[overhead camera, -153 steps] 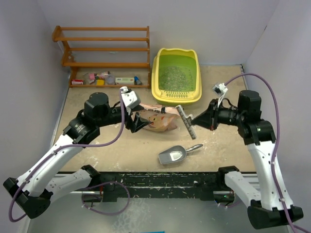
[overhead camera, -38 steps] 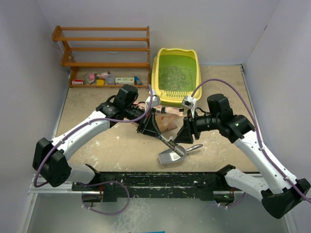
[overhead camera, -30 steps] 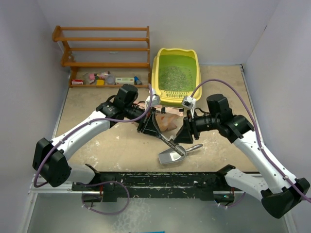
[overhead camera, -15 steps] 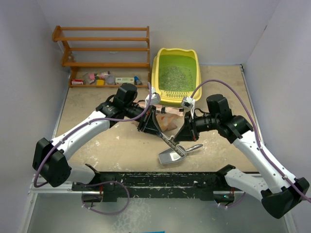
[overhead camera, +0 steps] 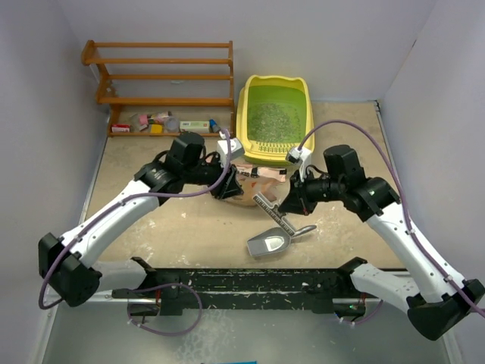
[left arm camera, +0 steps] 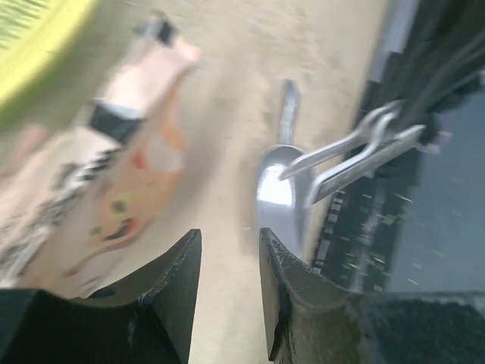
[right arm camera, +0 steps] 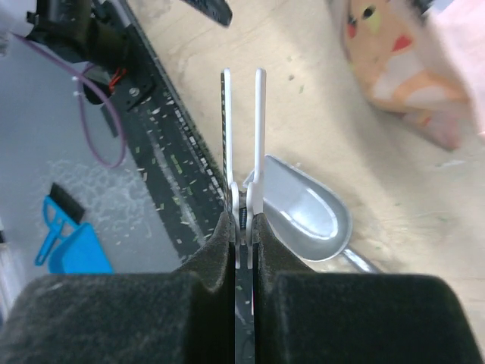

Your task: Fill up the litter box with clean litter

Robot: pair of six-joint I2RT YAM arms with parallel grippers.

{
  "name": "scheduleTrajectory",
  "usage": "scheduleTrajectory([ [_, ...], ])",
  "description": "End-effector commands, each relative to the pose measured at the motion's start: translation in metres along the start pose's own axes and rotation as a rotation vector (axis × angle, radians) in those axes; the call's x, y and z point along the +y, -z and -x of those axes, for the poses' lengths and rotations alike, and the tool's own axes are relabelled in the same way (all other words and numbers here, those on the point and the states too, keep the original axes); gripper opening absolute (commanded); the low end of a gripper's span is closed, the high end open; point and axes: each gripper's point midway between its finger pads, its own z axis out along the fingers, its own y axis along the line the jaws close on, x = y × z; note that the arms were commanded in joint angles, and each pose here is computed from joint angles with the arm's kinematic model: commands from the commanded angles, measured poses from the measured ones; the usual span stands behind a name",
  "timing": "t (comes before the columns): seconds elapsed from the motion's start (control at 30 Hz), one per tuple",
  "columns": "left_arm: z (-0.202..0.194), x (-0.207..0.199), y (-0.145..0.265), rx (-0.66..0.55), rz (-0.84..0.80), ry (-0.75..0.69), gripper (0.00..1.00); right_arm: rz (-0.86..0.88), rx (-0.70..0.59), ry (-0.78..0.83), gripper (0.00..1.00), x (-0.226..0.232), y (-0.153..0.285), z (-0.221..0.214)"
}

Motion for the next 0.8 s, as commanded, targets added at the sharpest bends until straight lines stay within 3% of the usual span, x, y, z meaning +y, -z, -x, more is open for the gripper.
scheduleTrajectory([
  [0.0, 0.048, 0.044, 0.051, -0.133, 0.398, -0.203, 0.4, -0.159, -0.037, 0.149, 0.0, -0.013, 0.026, 0.031],
  [0.13, 0.046, 0.064, 0.073, -0.13, 0.545, -0.375, 0.38, -0.348, 0.014, 0.285, 0.0, -0.045, 0.044, 0.044],
  [0.37, 0.012, 0.103, 0.073, 0.022, 0.663, -0.633, 0.37, -0.518, 0.176, 0.596, 0.0, -0.097, 0.053, 0.054],
  [0.47, 0.0, 0.116, 0.069, 0.093, 0.681, -0.731, 0.38, -0.517, 0.236, 0.675, 0.0, -0.107, 0.049, 0.055],
  [0.77, 0.009, 0.123, 0.049, 0.031, 0.656, -0.892, 0.38, -0.395, 0.193, 0.825, 0.0, -0.098, 0.024, 0.07],
])
